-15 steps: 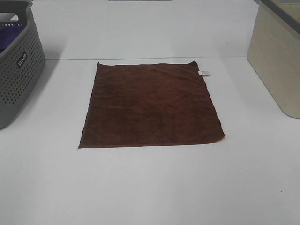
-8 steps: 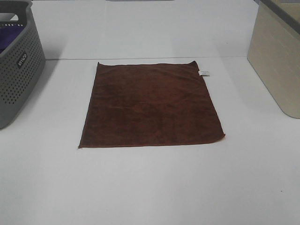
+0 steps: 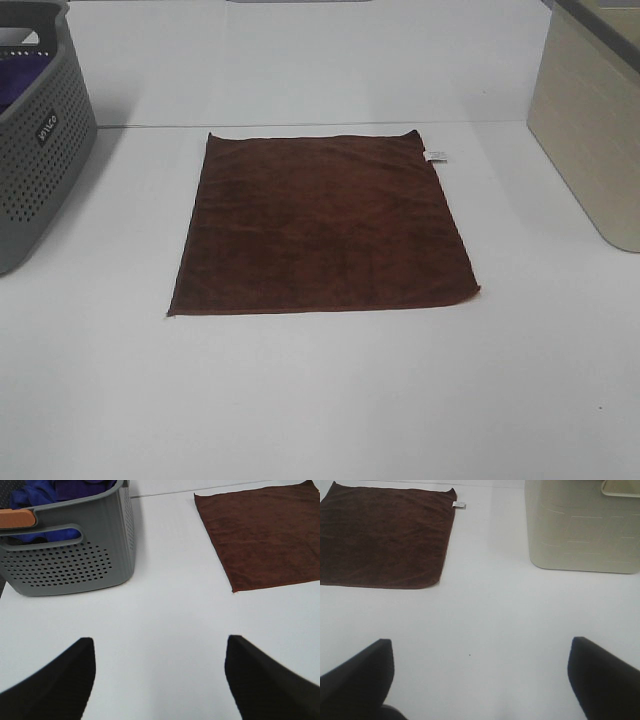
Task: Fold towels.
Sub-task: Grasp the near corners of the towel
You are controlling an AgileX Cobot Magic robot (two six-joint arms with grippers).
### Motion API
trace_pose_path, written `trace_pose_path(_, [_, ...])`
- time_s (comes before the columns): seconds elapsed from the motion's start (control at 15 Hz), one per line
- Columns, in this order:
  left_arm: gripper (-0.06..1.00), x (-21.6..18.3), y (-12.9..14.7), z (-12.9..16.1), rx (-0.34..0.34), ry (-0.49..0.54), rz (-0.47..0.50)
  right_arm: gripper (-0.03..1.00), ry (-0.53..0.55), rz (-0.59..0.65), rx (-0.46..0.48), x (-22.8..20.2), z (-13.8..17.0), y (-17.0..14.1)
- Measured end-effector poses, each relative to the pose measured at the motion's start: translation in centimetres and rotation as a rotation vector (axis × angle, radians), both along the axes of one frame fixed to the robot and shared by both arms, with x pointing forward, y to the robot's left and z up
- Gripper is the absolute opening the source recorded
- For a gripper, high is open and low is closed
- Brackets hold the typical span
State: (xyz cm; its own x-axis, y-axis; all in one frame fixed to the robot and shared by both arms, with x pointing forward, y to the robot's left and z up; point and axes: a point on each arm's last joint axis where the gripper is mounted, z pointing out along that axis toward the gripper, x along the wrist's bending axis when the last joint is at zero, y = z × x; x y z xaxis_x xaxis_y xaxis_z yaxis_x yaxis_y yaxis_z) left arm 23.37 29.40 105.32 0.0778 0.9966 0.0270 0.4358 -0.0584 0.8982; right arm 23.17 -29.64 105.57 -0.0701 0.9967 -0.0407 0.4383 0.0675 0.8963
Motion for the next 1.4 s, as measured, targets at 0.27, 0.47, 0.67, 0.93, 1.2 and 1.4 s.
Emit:
trace_pose_path(0.27, [0.68, 0.00, 0.00, 0.00, 0.000, 0.000, 0.000, 0.90, 0.000, 0.000, 0.000, 0.00, 0.00, 0.00])
trace_pose_path(0.47, [0.68, 0.00, 0.00, 0.00, 0.000, 0.000, 0.000, 0.90, 0.000, 0.000, 0.000, 0.00, 0.00, 0.00])
trace_pose_path(0.67, [0.68, 0.00, 0.00, 0.00, 0.000, 0.000, 0.000, 0.90, 0.000, 0.000, 0.000, 0.00, 0.00, 0.00])
trace_pose_path(0.93, [0.68, 0.00, 0.00, 0.00, 0.000, 0.000, 0.000, 0.90, 0.000, 0.000, 0.000, 0.00, 0.00, 0.00])
trace_pose_path(1.2, [0.68, 0.00, 0.00, 0.00, 0.000, 0.000, 0.000, 0.90, 0.000, 0.000, 0.000, 0.00, 0.00, 0.00])
trace_pose_path(1.4, [0.68, 0.00, 0.00, 0.00, 0.000, 0.000, 0.000, 0.90, 0.000, 0.000, 0.000, 0.00, 0.00, 0.00])
